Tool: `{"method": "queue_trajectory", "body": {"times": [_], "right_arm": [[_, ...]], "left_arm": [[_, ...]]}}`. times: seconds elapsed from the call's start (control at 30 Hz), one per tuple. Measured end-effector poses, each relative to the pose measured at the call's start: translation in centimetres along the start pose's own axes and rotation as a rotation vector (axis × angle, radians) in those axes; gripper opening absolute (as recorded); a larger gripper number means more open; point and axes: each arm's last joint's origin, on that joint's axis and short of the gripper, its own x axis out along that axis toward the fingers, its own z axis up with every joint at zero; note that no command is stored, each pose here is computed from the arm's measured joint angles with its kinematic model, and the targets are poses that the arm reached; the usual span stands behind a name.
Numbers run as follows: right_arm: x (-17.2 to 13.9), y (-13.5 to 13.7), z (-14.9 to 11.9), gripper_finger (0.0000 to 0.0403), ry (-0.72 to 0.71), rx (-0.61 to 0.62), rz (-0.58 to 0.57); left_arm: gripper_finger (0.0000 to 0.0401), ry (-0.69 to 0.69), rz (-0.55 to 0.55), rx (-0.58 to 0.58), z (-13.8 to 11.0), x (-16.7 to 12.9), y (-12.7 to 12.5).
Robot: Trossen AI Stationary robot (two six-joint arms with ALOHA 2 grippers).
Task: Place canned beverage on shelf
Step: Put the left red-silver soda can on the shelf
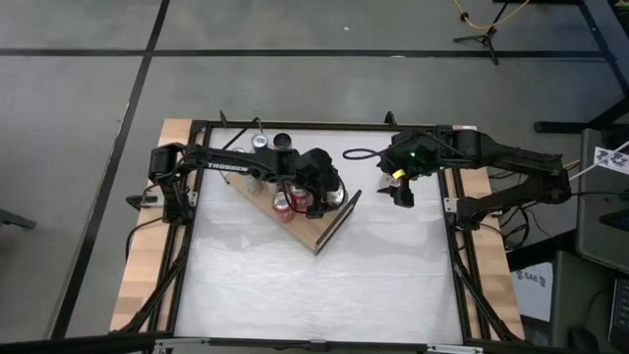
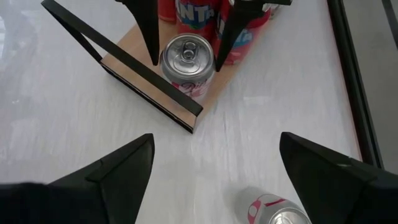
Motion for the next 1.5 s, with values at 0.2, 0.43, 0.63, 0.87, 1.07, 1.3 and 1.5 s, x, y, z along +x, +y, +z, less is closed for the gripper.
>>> {"method": "queue_trajectory", "body": {"times": [0.2, 0.43, 0.63, 0.87, 1.07, 1.3, 1.5], "right_arm": [[0.0, 0.0, 0.0, 0.0344, 0.000, 0.000, 0.000], [0.0, 0.0, 0.0, 0.0344, 0.000, 0.000, 0.000], [0.0, 0.0, 0.0, 0.0344, 0.000, 0.000, 0.000], [0.0, 0.0, 0.0, 0.0344, 0.001, 0.000, 0.000], [0.0, 0.0, 0.0, 0.0344, 0.001, 0.000, 0.000], [0.0, 0.0, 0.0, 0.0344, 0.001, -0.001, 0.000], [0.0, 0.0, 0.0, 0.0344, 0.001, -0.001, 0.000]], "left_arm": [[0.0310, 0.000, 0.001, -0.001, 0.0, 0.0, 0.0], [0.0296, 0.000, 0.001, -0.004, 0.0, 0.0, 0.0], [0.0296, 0.012, 0.000, -0.035, -0.1, -0.1, 0.0], [0.0296, 0.044, -0.004, -0.124, -0.1, -1.7, -0.2], [0.0296, 0.061, 0.014, -0.170, 0.2, -3.7, -0.8], [0.0296, 0.127, 0.016, -0.211, 0.0, -3.6, -3.0], [0.0296, 0.166, 0.074, -0.212, -0.2, -3.5, -4.6]]}}
